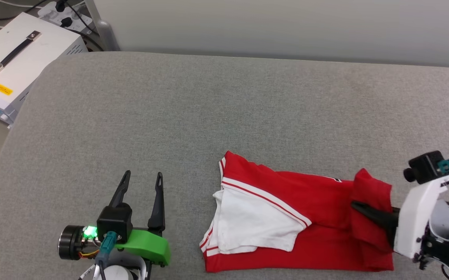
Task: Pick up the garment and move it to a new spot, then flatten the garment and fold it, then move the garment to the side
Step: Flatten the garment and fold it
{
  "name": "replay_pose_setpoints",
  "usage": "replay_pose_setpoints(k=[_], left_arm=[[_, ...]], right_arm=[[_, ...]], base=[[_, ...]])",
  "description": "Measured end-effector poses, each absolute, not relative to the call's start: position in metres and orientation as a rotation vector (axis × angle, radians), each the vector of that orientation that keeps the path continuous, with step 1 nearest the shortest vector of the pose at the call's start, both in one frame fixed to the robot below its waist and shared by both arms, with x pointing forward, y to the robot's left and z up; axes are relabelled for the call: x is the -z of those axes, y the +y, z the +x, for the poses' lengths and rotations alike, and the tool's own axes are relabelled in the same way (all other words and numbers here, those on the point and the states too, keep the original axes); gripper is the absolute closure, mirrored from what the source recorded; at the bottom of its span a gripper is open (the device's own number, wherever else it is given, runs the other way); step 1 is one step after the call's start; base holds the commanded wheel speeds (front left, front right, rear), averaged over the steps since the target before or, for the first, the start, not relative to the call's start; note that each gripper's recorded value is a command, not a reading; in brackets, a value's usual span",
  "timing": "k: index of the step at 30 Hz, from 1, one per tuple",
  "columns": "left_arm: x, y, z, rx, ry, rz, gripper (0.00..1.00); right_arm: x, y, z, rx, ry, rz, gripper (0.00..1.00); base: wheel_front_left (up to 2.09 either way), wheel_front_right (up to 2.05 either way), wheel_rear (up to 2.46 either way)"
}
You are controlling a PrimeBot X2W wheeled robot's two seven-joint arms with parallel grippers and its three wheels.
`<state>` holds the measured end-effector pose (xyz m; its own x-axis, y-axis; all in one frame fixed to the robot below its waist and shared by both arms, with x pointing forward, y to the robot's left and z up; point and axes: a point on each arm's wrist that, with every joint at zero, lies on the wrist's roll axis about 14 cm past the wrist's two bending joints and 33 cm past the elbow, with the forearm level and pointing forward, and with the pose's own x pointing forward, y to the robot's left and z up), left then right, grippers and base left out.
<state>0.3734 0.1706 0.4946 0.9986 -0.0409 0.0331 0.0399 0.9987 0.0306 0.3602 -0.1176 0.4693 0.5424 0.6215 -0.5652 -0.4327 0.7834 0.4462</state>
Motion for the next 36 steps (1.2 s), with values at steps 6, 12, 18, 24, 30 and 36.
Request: replay_pose_setpoints(k=[6, 12, 18, 24, 30, 36], left_arm=[[-0.487, 0.174, 0.374, 0.029, -0.011, 0.025, 0.0], [-0.483, 0.179, 0.378, 0.014, 0.002, 0.025, 0.0], [-0.481, 0.185, 0.378, -0.003, 0.009, 0.028, 0.0], [-0.479, 0.189, 0.38, -0.023, 0.014, 0.025, 0.0], [-0.483, 0.186, 0.381, -0.016, 0.002, 0.027, 0.0], [-0.492, 0.184, 0.383, -0.008, -0.027, 0.033, 0.0]], right_arm=[[-0.471, -0.065, 0.372, -0.767, 0.764, 0.202, 1.0], [-0.454, -0.021, 0.379, -0.862, 0.8, 0.129, 1.0], [-0.428, 0.003, 0.376, -0.903, 0.864, 0.093, 1.0], [-0.392, 0.005, 0.375, -0.87, 0.915, 0.08, 1.0], [-0.412, 0.002, 0.388, -0.847, 0.763, 0.103, 0.0], [-0.471, -0.022, 0.423, -0.776, 0.446, 0.1, 0.0]], base=[[0.0, 0.0, 0.0], [0.0, 0.0, 0.0], [0.0, 0.0, 0.0], [0.0, 0.0, 0.0], [0.0, 0.0, 0.0], [0.0, 0.0, 0.0]])
